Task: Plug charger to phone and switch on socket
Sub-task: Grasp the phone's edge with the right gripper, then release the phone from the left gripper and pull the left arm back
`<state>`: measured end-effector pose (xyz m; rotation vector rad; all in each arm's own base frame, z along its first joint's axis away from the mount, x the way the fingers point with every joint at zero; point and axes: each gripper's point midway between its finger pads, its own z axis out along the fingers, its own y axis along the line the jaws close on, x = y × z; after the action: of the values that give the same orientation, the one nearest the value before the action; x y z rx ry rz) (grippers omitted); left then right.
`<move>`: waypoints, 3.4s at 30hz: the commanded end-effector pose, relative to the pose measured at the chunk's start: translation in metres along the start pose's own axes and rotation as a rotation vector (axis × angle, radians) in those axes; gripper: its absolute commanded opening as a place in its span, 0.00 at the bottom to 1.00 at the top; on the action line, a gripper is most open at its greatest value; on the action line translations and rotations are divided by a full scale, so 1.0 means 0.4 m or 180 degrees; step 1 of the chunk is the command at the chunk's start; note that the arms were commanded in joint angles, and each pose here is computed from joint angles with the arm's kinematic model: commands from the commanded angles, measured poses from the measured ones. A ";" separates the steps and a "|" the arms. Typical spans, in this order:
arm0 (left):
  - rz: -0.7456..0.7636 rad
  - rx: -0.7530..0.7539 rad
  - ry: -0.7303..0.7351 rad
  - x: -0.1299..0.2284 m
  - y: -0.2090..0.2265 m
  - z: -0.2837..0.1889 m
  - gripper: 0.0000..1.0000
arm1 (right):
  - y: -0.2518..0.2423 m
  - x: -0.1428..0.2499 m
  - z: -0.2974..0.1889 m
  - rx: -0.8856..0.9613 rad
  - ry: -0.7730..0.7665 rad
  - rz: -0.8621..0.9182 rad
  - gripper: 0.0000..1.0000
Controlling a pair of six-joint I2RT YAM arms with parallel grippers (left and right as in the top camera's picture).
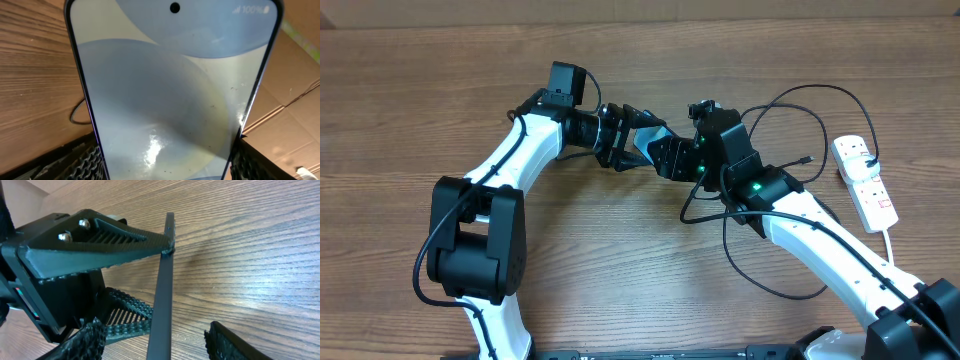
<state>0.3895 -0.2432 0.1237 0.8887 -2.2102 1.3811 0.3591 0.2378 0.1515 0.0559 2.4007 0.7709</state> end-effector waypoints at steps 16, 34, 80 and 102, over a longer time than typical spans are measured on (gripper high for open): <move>0.0019 0.0043 0.0014 0.003 -0.025 0.005 0.59 | 0.037 0.001 0.044 -0.0096 -0.0059 -0.0113 0.38; 0.0056 -0.0024 -0.0006 0.011 -0.019 0.026 0.59 | 0.027 0.021 0.044 -0.0036 0.0037 -0.0104 0.12; 0.3518 0.1200 -0.0640 0.099 -0.261 -0.392 1.00 | -0.059 0.108 -0.416 0.0162 0.0320 0.0837 0.04; 0.2856 -0.1134 -0.3411 0.243 -0.039 -0.705 1.00 | 0.023 0.056 -0.275 -0.1433 -0.0050 0.2385 0.04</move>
<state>0.3400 -0.0769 0.3064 0.3195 -3.5775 1.2588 0.2829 0.1679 0.2036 0.7991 2.1169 1.3515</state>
